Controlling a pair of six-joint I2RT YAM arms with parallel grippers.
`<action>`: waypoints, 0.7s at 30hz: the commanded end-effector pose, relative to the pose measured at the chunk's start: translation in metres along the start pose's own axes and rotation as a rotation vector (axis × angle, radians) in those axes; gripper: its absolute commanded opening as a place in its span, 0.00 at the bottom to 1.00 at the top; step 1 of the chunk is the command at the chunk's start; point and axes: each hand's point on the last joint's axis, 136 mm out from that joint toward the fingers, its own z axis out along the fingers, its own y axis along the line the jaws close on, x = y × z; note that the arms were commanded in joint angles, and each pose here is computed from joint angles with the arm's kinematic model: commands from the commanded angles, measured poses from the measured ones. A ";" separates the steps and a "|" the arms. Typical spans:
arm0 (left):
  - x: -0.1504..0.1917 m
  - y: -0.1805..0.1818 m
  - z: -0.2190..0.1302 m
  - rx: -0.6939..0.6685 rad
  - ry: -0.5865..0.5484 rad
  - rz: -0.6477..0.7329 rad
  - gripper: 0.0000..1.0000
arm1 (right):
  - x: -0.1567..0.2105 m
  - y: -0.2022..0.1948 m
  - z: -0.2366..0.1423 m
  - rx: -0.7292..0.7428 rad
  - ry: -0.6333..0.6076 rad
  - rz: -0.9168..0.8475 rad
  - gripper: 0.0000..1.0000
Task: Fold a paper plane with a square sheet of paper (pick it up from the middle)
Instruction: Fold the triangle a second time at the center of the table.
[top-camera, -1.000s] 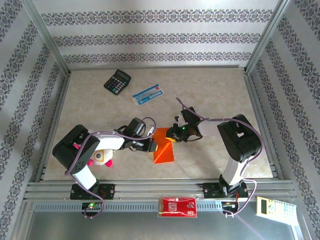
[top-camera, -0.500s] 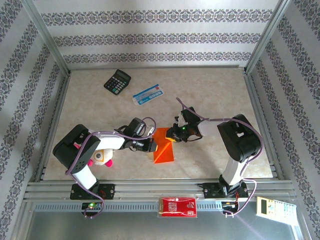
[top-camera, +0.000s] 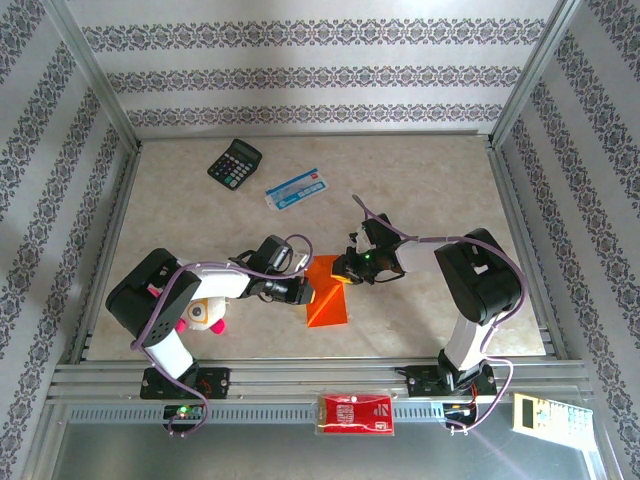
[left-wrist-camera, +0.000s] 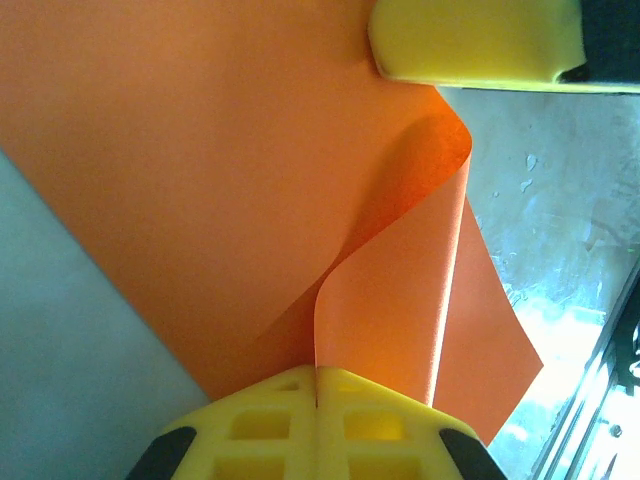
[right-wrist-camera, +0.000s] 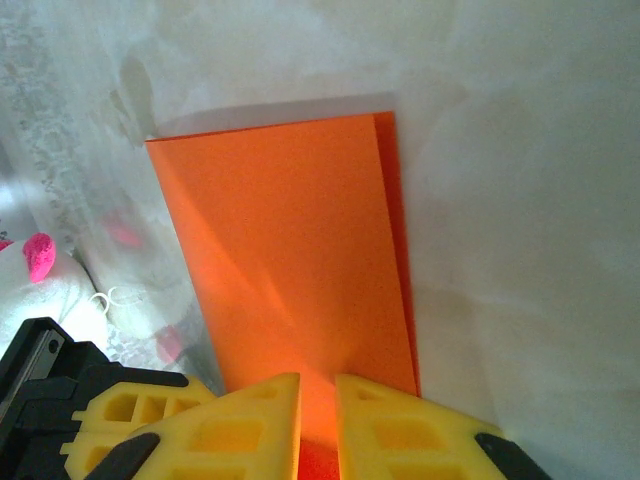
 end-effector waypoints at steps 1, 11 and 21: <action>0.002 0.009 0.000 -0.037 0.024 -0.004 0.01 | 0.008 -0.037 0.011 0.114 0.018 0.048 0.19; -0.005 0.001 0.000 -0.008 0.021 -0.002 0.02 | 0.009 -0.040 0.012 0.118 0.023 0.051 0.18; -0.004 0.000 0.000 -0.005 0.025 -0.005 0.03 | 0.009 -0.040 0.013 0.118 0.026 0.052 0.18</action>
